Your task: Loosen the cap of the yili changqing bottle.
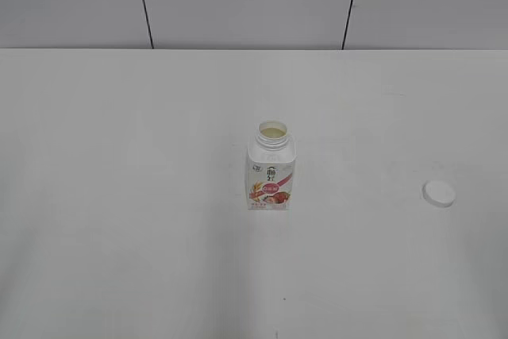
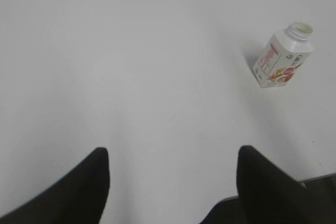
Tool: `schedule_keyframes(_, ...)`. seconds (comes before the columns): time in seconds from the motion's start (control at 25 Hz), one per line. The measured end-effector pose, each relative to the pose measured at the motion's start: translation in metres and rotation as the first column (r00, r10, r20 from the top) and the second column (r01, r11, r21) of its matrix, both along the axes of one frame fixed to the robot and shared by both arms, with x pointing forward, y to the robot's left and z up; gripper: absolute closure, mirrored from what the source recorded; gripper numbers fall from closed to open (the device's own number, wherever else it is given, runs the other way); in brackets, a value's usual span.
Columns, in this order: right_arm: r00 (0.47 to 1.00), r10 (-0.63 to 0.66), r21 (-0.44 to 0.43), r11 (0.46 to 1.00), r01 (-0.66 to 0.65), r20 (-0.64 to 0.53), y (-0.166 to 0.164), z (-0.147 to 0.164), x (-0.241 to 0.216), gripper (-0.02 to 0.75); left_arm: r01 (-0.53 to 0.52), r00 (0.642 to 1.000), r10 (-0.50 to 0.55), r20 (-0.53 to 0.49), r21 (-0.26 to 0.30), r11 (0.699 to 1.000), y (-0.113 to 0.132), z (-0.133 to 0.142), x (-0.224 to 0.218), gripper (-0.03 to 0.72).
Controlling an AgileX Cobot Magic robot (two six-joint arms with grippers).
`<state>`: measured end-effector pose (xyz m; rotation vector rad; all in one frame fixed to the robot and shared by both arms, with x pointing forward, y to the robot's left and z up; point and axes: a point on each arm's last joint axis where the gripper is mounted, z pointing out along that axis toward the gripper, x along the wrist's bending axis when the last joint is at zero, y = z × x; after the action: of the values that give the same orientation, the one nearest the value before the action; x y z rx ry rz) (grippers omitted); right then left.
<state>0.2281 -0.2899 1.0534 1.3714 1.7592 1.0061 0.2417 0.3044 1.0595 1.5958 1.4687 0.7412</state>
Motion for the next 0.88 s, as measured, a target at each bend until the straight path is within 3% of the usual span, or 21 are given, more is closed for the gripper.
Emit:
schedule_keyframes(0.16, 1.000, -0.003, -0.003, 1.000, 0.003, 0.002, -0.0004, 0.0001, 0.0001, 0.192, 0.025, 0.998, -0.024, 0.061, -0.016, 1.000, 0.0005, -0.0003, -0.0104, 0.221)
schedule_keyframes(0.68, 1.000, -0.004, -0.005, 1.000, 0.004, 0.004, -0.0005, 0.0000, 0.0003, 0.192, 0.032, 0.997, -0.031, 0.065, -0.015, 0.999, 0.0003, -0.0003, -0.0111, 0.251)
schedule_keyframes(0.88, 1.000, -0.018, -0.025, 1.000, 0.018, 0.005, -0.0025, -0.0001, 0.0006, 0.192, -0.025, 0.996, 0.019, 0.090, 0.071, 0.997, 0.0081, 0.0005, -0.0093, 0.260)
